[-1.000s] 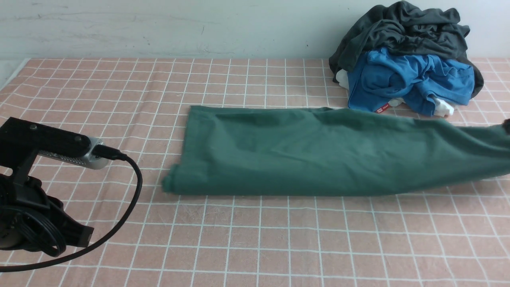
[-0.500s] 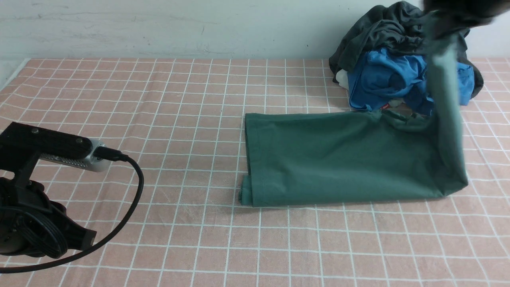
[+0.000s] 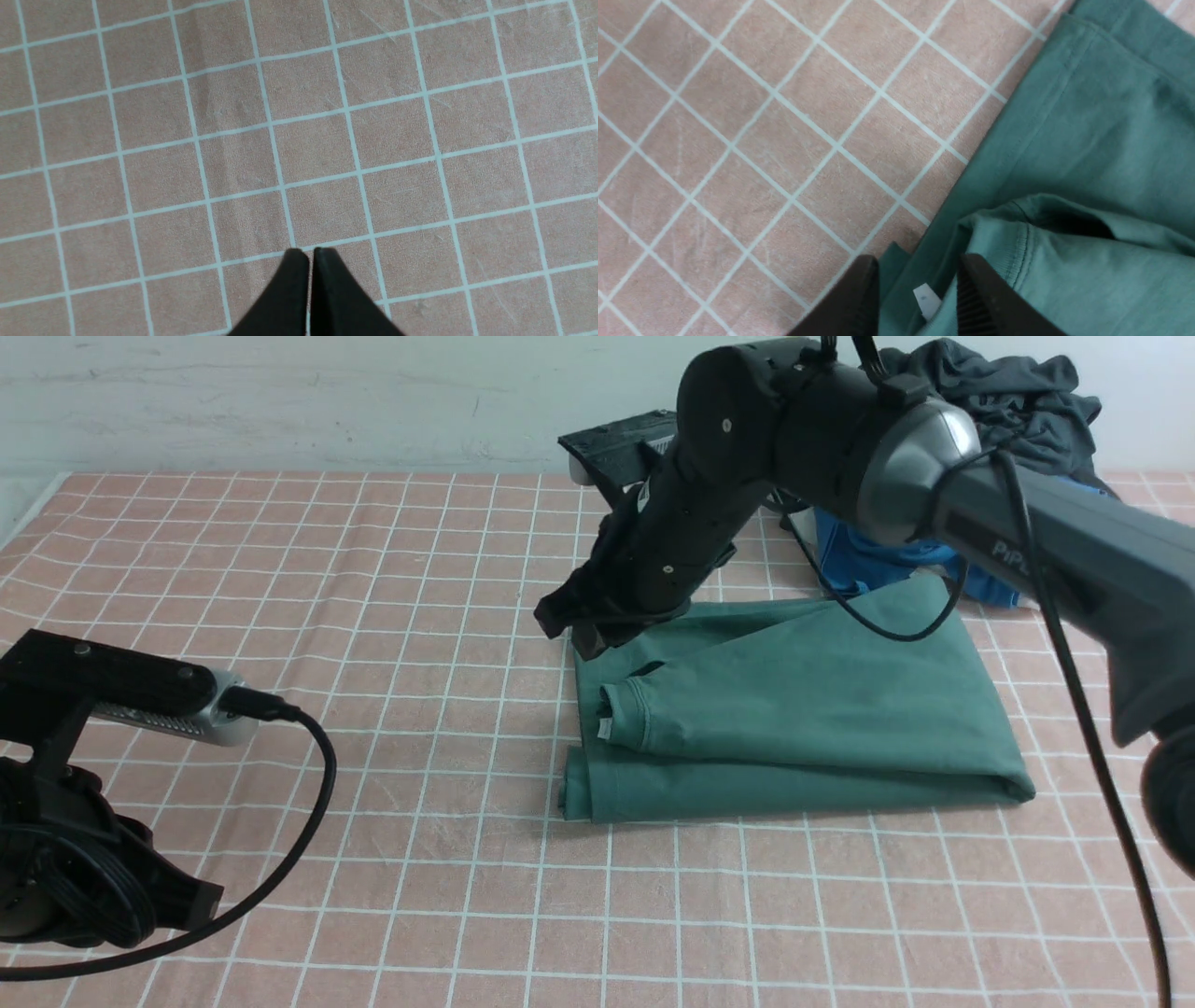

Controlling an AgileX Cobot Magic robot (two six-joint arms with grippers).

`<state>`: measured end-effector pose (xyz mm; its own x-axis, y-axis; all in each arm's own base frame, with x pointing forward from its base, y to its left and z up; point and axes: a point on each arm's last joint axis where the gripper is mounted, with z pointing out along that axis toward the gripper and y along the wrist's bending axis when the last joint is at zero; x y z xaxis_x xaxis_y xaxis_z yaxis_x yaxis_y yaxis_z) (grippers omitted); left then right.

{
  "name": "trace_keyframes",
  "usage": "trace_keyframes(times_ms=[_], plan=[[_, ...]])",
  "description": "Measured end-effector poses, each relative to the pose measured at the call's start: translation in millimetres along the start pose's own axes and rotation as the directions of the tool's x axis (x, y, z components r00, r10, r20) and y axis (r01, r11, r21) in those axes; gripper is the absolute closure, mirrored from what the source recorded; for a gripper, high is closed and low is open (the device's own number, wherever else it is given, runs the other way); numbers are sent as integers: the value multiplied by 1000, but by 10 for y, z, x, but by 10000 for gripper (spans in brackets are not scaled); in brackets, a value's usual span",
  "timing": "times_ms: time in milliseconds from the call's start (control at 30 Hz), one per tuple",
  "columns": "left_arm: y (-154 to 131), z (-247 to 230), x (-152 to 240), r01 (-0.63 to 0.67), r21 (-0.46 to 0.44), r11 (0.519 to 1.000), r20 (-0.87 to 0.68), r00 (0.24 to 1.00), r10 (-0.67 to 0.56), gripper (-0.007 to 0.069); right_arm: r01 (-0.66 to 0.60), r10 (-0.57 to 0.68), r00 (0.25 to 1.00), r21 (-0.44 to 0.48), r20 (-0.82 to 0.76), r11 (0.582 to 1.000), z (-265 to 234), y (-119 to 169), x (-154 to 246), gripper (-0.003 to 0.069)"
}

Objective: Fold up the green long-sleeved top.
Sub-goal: Use the right arm to drag the right edge of the fabric to the left and folds it over the left edge

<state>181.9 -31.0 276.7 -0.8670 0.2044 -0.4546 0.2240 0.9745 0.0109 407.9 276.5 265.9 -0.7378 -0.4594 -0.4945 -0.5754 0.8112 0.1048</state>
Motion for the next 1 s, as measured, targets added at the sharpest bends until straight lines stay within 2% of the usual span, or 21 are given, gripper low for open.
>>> trace_keyframes(times_ms=[67, 167, 267, 367, 500, 567, 667, 700, 800, 867, 900, 1000], plan=[[-1, 0, 6, 0, 1, 1000, -7, 1000, 0, 628, 33, -34, 999, 32, 7, 999, -49, -23, -10, 356], [-2, -17, 25, 0, 1, 1000, -16, 1000, 0, 628, 102, -100, 995, 107, -23, 989, -81, -95, 7, 330], [-6, -115, 47, -1, -2, 1000, 32, 999, 1, 628, 130, -117, 989, 161, -87, 978, -48, -190, 58, 349], [-12, -330, 78, -4, -12, 1000, 166, 986, 6, 628, 94, -75, 990, 159, -123, 983, 72, -250, 105, 418], [-26, -711, 192, -33, -42, 999, 396, 917, 47, 628, 9, -3, 991, 46, -133, 999, 374, -178, 159, 543], [-36, -839, 308, -51, -64, 997, 484, 872, 76, 628, -46, 37, 991, -65, -128, 997, 585, -49, 186, 615], [-58, -854, 511, -59, -71, 996, 563, 821, 89, 628, -71, 52, 993, -174, -108, 982, 715, 110, 187, 661], [-61, -857, 548, -58, -72, 996, 577, 812, 89, 628, -70, 52, 993, -178, -106, 982, 715, 118, 185, 663], [-80, -783, 744, -53, -71, 996, 642, 762, 86, 628, -30, 21, 998, -184, -54, 982, 473, 164, 84, 670], [-82, -731, 862, -51, -94, 994, 717, 689, 103, 628, 57, -54, 998, -111, 28, 992, -53, 157, -78, 670], [-82, -746, 865, -49, -96, 994, 727, 678, 104, 628, 64, -60, 998, -103, 35, 993, -105, 156, -90, 670], [-82, -657, 991, -43, -127, 991, 801, 585, 128, 628, 140, -147, 979, 57, 140, 989, -1026, 126, -171, 671]])
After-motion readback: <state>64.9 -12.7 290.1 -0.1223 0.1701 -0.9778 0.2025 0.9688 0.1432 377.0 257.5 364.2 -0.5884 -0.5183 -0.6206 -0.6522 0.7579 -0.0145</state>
